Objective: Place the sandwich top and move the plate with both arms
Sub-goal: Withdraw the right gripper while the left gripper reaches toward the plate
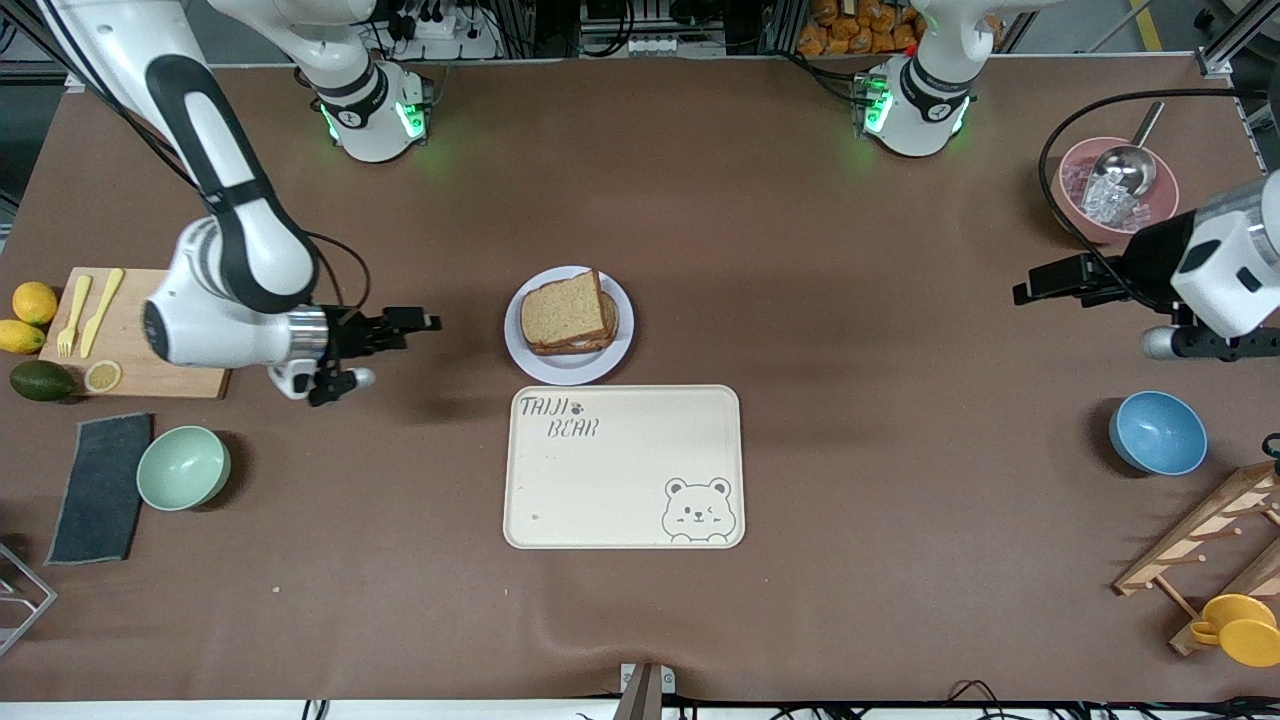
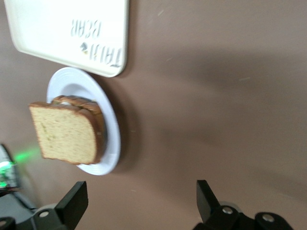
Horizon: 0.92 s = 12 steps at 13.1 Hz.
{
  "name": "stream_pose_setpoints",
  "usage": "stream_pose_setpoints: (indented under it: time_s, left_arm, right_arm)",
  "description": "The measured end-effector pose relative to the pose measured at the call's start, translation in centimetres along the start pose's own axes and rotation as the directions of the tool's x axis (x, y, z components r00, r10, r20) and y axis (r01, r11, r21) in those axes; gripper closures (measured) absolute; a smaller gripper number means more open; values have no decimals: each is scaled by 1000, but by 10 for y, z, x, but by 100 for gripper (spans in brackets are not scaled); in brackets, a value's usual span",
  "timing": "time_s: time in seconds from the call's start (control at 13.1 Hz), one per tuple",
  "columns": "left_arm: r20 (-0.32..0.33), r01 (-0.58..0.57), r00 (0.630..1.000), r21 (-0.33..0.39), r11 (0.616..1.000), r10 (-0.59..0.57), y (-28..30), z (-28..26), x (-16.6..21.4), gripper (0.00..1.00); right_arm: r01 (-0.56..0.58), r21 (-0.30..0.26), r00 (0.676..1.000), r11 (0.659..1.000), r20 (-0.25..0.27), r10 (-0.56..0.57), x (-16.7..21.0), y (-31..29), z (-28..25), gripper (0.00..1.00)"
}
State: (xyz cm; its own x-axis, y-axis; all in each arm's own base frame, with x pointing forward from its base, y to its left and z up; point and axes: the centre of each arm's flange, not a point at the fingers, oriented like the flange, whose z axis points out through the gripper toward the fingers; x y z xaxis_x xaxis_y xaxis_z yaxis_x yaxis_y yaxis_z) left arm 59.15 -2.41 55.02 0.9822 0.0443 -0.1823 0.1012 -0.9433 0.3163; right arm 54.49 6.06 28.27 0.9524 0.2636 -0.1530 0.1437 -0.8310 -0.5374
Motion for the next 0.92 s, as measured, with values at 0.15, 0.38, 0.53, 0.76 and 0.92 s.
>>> stream_pose_setpoints:
  time_s: [0.15,0.38,0.53,0.76,0.92]
  left_arm:
    - [10,5,1000,-86,996,-4,-10,16,12,0]
    - [19,-17,1000,-207,978,21,9,79,31,0]
    - [49,-13,998,-255,967,27,36,137,28,0]
    - [83,28,997,-307,951,-3,57,209,11,0]
    - [104,48,994,-342,938,-13,75,238,1,0]
  right_arm:
    - [22,-98,999,995,-22,-24,-3,7,-52,0]
    - [-39,-218,999,975,3,40,-12,-9,-115,0]
    - [-112,-284,992,952,21,122,-18,-27,-164,0]
    - [-234,-446,970,864,-45,239,-22,-54,-226,0]
    - [-264,-487,963,833,-79,259,-27,-75,-256,0]
